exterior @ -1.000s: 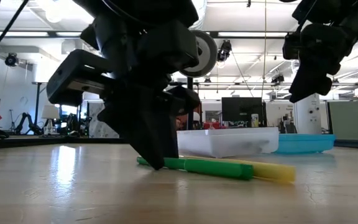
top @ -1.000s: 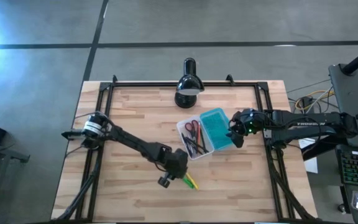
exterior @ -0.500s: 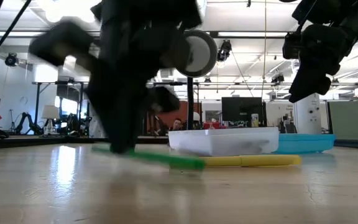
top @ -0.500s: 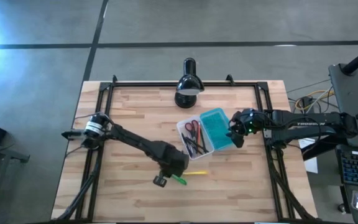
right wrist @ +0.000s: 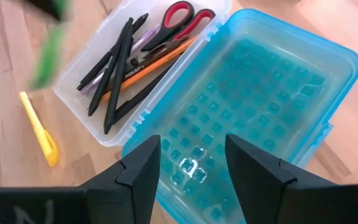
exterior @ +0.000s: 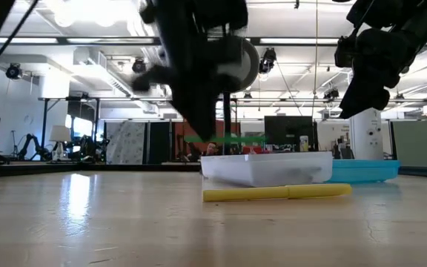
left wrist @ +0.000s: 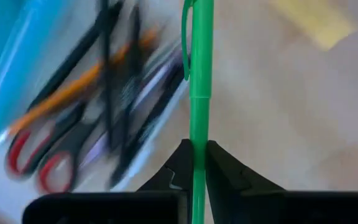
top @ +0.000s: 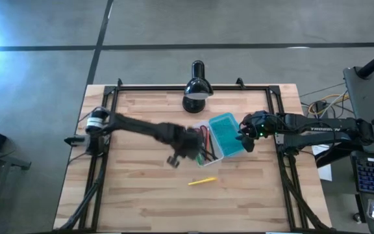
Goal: Pick & place school supplies into a supply box
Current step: Put the green highlighter pen into the supply box, then put the yellow highlighter pen into the supply box
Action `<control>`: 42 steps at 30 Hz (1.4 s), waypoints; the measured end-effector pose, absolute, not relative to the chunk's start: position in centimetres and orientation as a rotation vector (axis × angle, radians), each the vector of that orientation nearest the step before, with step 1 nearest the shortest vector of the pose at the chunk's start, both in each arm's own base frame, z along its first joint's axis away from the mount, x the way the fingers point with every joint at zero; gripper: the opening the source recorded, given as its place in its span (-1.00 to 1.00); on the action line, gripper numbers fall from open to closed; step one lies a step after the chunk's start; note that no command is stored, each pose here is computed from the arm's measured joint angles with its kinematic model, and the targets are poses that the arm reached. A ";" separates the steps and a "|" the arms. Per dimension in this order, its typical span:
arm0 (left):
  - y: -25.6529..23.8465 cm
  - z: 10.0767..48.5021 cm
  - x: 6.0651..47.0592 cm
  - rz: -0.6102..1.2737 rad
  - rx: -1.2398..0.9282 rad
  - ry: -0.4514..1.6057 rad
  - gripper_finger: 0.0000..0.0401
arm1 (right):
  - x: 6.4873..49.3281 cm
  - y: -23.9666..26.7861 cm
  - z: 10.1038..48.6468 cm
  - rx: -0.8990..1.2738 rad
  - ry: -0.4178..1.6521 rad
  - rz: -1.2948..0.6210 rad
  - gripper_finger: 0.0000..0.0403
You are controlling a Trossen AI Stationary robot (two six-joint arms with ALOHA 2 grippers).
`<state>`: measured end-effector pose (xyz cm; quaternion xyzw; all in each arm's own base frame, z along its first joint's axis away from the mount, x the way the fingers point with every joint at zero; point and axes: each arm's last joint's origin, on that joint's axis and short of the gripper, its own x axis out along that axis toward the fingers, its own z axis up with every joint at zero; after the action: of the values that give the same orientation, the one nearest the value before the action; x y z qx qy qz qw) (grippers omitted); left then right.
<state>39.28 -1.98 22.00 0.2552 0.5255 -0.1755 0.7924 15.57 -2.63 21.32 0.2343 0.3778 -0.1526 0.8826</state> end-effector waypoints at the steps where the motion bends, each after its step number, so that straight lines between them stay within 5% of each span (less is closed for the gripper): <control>1: -0.6 21.4 39.4 -0.343 0.561 1.153 -0.97 | 15.6 -2.6 21.3 0.489 0.788 -0.318 -0.15; 7: 5.1 21.4 40.6 -0.248 0.730 1.109 -0.97 | 15.6 -2.6 21.3 0.496 0.787 -0.321 -0.15; 13: 5.9 20.0 41.8 -0.313 0.862 1.071 -0.96 | 15.5 -2.6 21.3 0.499 0.790 -0.323 -0.15; 20: 5.3 19.8 43.4 -0.268 0.897 0.933 -0.71 | 15.5 -2.6 21.3 0.499 0.795 -0.323 -0.15; 31: 2.7 22.5 41.3 -0.034 0.472 1.048 -0.58 | 15.3 -2.6 21.1 0.478 0.825 -0.316 -0.15; 36: -0.7 23.3 39.5 -0.066 0.233 1.111 -0.58 | 15.0 -2.5 20.6 0.351 0.879 -0.262 -0.15; 42: -5.6 22.6 38.4 -0.124 0.194 1.125 -0.58 | 16.2 -1.9 21.1 0.313 0.870 -0.193 -0.15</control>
<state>38.41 -5.65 22.58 0.0916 0.5320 -0.0584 0.8398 16.17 -1.88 21.07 0.1505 0.4188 -0.0929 0.8907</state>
